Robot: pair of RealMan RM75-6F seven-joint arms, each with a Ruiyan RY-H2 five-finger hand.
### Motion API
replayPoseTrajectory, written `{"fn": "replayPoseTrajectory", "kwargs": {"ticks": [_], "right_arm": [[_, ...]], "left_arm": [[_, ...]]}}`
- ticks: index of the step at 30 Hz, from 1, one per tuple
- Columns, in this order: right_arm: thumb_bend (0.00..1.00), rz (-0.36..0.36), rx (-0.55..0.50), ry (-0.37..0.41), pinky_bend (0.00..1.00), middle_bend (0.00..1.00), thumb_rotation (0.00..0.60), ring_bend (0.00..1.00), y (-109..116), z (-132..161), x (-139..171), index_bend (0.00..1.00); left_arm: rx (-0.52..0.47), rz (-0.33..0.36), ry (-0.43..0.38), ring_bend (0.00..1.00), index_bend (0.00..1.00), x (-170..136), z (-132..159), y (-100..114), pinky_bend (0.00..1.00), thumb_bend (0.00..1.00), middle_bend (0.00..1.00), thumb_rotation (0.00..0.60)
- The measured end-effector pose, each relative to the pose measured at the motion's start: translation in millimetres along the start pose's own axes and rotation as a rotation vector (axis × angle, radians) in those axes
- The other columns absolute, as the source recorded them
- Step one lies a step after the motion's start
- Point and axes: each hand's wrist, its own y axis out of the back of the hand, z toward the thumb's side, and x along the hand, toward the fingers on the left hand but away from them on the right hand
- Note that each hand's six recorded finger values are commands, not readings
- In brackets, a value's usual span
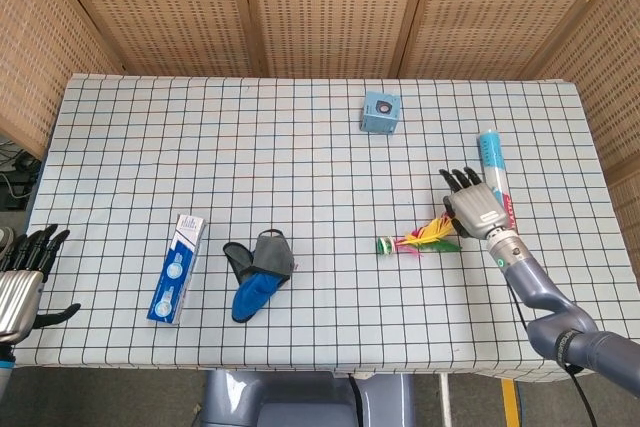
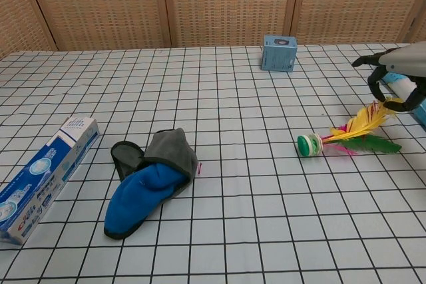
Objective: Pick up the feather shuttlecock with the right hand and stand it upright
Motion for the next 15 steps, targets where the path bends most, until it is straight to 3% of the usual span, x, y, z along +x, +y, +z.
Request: {"fn": "replayPoseTrajectory", "kwargs": {"ticks": [15], "right_arm": [[0.63,-0.224,-0.007,0.039,0.00,0.05,0.600,0.00,78,8,15,0.81]], "left_arm": [[-0.012,0.006,-0.013,0.00,0.00,-3,1,4,0.00,0.00,0.00,0.600]]}}
